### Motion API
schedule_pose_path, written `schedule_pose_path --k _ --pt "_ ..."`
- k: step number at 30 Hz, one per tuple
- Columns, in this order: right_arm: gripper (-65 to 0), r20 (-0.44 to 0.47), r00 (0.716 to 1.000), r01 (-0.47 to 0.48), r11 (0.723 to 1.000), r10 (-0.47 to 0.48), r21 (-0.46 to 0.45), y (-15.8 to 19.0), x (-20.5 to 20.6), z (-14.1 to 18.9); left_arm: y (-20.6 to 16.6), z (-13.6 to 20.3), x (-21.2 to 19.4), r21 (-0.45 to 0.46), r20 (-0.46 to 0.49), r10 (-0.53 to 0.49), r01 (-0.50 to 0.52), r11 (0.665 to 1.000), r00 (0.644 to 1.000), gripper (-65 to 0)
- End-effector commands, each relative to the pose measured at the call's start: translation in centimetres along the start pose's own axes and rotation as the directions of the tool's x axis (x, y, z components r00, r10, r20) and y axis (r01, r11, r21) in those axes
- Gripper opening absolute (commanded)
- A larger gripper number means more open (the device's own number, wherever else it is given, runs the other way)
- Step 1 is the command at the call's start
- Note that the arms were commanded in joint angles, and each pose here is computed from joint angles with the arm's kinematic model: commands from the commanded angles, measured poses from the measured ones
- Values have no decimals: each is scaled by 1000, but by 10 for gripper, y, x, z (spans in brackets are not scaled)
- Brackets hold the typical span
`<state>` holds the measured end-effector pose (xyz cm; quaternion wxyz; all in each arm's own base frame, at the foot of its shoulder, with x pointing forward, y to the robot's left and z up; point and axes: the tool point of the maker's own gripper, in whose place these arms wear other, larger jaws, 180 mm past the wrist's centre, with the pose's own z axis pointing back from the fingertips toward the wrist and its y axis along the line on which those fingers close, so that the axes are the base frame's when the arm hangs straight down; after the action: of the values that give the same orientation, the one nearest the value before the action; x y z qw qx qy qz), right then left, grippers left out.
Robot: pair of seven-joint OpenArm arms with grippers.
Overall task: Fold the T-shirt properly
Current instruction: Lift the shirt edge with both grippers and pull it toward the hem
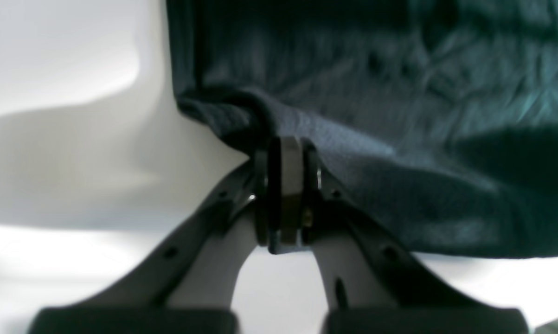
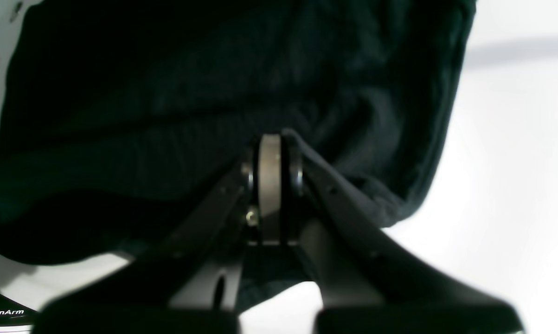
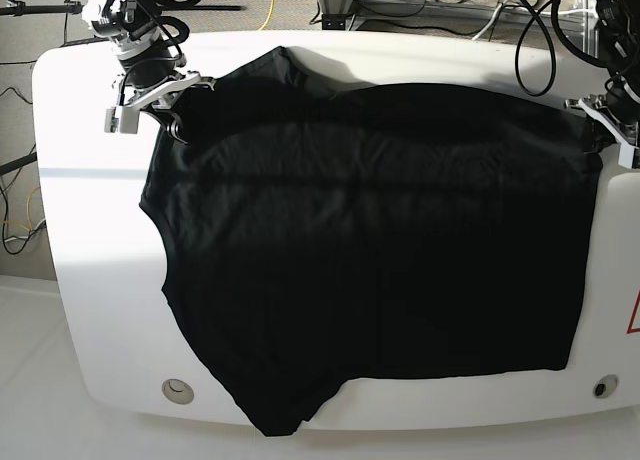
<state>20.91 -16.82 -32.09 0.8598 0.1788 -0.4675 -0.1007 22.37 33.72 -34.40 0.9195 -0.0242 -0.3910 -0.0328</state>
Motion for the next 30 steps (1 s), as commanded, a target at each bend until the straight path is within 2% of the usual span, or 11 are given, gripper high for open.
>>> schedule_pose_path --k 1,11,19,30 --pt "-650 47 999 -20 1000 20 16 4 14 1 5 6 26 15 68 -37 36 999 997 -650" --pt "-650 65 998 -4 999 2 33 7 17 4 10 5 45 27 79 -55 53 998 995 -650" --pt "-650 111 993 23 997 -32 78 12 34 -3 13 3 47 30 70 -44 42 999 997 -650" --pt "-650 133 990 27 994 -40 103 5 66 -53 17 -2 85 40 161 -38 32 999 986 -650"
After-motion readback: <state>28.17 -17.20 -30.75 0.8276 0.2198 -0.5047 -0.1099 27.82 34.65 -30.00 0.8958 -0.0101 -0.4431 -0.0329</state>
